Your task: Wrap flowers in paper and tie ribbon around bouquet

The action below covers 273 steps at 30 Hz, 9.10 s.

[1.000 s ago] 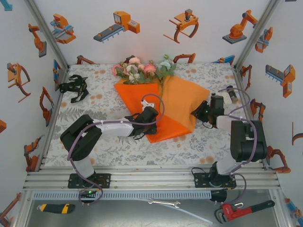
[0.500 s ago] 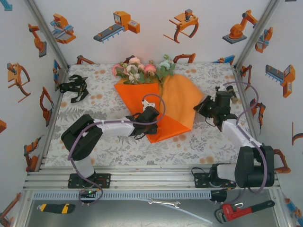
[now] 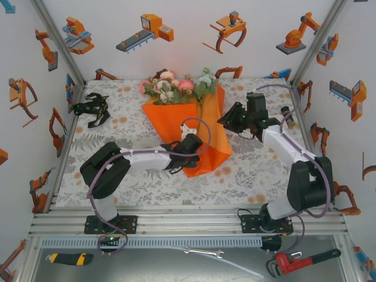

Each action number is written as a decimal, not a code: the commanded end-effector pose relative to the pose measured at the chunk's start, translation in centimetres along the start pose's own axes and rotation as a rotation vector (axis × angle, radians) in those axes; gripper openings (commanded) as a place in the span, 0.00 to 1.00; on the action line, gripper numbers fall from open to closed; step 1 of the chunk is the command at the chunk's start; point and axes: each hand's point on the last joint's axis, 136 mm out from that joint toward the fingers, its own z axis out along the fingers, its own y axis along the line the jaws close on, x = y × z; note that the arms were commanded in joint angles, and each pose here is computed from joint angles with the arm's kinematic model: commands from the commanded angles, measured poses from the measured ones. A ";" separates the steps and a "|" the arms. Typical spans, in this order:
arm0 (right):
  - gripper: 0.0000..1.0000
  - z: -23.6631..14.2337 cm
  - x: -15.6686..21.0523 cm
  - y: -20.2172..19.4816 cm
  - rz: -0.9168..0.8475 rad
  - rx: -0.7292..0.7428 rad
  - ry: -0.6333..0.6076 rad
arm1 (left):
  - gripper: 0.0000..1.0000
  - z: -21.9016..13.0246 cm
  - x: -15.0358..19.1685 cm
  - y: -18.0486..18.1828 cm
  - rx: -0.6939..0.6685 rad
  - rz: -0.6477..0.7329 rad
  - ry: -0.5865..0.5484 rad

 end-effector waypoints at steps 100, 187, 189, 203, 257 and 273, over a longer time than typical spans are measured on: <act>0.44 4.1 25.4 2.0 -0.656 -0.412 0.578 | 0.47 -6.3 -6.7 12.2 0.024 -0.609 -0.106; 0.53 13.3 9.7 1.3 -0.440 -0.274 0.304 | 0.23 -10.5 -6.5 7.6 0.112 -0.297 -0.207; 0.56 13.3 10.0 0.8 -0.489 -0.224 0.315 | 0.23 -9.8 -6.6 5.7 0.174 -0.285 -0.177; 0.57 13.2 9.2 1.5 -0.454 -0.170 0.337 | 0.22 -0.2 0.1 0.1 0.204 -0.214 0.081; 0.27 15.3 -10.9 7.6 -0.026 -0.309 -0.059 | 0.31 -6.4 1.3 6.2 0.061 -0.330 -0.039; 0.28 12.1 6.4 10.3 -0.189 -0.305 0.116 | 0.29 -7.4 -0.6 12.5 -0.116 -0.435 -0.073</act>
